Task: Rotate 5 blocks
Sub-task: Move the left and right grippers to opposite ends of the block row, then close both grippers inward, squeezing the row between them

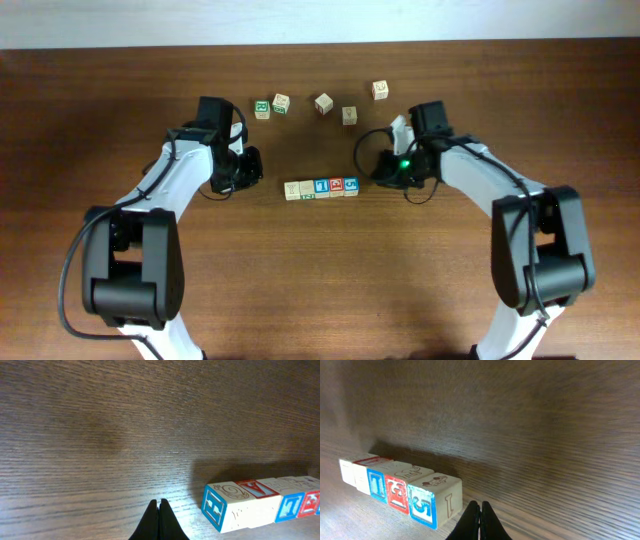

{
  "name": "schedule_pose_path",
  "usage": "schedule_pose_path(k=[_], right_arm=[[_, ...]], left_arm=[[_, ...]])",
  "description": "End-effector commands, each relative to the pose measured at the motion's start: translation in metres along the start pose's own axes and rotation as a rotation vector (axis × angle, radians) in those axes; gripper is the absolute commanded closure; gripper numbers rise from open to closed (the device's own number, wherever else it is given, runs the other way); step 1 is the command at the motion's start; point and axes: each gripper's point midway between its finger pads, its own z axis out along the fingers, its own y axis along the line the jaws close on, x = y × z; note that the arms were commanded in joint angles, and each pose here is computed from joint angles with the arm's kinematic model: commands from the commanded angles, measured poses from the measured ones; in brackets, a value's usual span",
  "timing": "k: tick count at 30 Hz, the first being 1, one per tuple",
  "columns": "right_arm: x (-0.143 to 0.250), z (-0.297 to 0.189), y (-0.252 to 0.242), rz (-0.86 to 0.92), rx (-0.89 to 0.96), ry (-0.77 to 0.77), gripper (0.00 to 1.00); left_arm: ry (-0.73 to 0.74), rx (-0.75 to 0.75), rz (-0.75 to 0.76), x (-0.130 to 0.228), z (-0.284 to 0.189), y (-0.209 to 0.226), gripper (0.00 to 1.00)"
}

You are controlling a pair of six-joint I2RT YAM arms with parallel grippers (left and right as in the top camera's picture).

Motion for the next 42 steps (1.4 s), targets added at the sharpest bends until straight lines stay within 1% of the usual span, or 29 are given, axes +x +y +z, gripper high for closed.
schedule_pose_path(k=[1,4,7,18,20,25,26,29,31,33,35,38,42], right_arm=[[0.008,0.012,0.003,0.014,-0.002,0.026,0.95],[0.01,0.017,0.012,-0.011,-0.009,0.031,0.95],[0.015,0.02,0.017,-0.025,-0.001,0.043,0.96],[0.034,0.028,0.034,-0.041,-0.005,0.1,0.95],[0.034,0.028,0.034,-0.042,-0.005,0.1,0.95],[0.034,0.029,0.034,-0.044,-0.002,0.1,0.95],[0.034,0.029,0.034,-0.044,-0.002,0.1,0.95],[0.034,0.029,0.034,-0.044,-0.002,0.101,0.95],[0.035,0.029,0.033,-0.043,-0.001,0.102,0.95],[0.035,0.029,0.033,-0.043,-0.001,0.102,0.95],[0.035,0.029,0.033,-0.043,-0.001,0.102,0.95],[0.035,0.029,0.033,-0.043,-0.001,0.102,0.95],[0.035,0.029,0.033,-0.043,-0.001,0.102,0.96]], left_arm=[[0.053,0.001,0.015,0.011,0.022,-0.003,1.0],[0.059,0.017,0.046,0.013,0.035,-0.013,1.0],[0.042,0.03,0.08,0.012,0.038,-0.026,1.0],[0.028,-0.005,0.09,0.01,0.038,-0.02,1.0],[0.035,-0.006,0.143,0.011,0.038,-0.019,1.0],[0.055,0.015,0.392,0.012,0.033,-0.018,1.0],[0.06,0.017,0.413,0.01,0.03,-0.018,1.0],[0.06,0.015,0.407,0.004,0.021,-0.017,1.0],[0.076,0.044,0.402,0.008,0.021,-0.021,1.0],[0.085,0.072,0.319,0.01,0.021,-0.026,1.0],[0.085,0.071,0.279,0.01,0.021,-0.026,1.0],[0.097,0.102,0.27,0.013,0.02,-0.031,1.0],[0.105,0.108,0.256,0.015,0.02,-0.032,1.0]])
